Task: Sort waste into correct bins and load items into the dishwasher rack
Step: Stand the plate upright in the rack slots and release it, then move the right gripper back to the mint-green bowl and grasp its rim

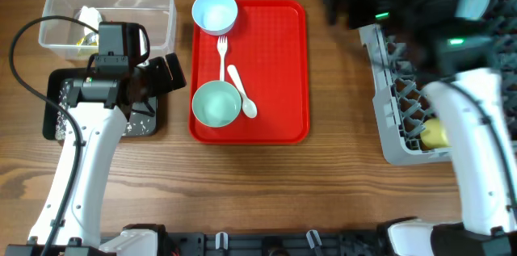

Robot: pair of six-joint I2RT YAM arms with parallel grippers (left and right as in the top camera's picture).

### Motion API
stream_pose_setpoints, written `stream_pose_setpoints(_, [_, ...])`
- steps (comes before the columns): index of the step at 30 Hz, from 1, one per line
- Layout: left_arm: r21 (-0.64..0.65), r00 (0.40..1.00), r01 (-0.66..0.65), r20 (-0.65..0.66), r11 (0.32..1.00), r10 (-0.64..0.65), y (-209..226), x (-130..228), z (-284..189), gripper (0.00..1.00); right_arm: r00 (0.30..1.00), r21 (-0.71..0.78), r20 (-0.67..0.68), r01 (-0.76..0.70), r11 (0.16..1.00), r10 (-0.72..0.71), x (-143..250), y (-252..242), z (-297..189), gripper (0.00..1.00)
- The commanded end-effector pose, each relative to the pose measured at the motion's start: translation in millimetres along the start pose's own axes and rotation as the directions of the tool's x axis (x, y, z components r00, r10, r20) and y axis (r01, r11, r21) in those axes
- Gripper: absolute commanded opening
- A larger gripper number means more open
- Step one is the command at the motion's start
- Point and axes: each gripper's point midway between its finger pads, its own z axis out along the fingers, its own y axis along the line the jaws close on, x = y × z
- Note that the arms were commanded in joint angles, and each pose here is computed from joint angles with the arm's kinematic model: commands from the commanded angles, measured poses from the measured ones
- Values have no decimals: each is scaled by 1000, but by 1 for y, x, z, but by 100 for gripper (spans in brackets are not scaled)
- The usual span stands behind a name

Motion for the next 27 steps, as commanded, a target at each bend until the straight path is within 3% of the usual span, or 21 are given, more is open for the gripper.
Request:
stream_pose_setpoints(1, [-1, 1000, 3, -10, 1000, -3, 0, 0, 1, 100, 994, 5, -101, -41, 999, 41, 28, 27, 37, 100])
stream_pose_setpoints(9, [-48, 1000, 17, 1, 999, -17, 12, -2, 0, 100, 882, -95, -470, -82, 992, 28, 135, 65, 103, 100])
stream_pose_setpoints(13, [-70, 993, 116, 11, 991, -116, 28, -6, 0, 100, 815, -141, -579, -142, 980, 34, 168, 77, 112, 99])
stream_pose_setpoints(20, [-91, 968, 250, 26, 964, -249, 57, -12, -2, 100, 755, -137, -655, -160, 978, 32, 199, 83, 125, 56])
stream_pose_setpoints(27, [-99, 968, 250, 22, 963, -249, 59, -11, -2, 100, 696, -119, -718, -140, 983, 13, 236, 87, 147, 54])
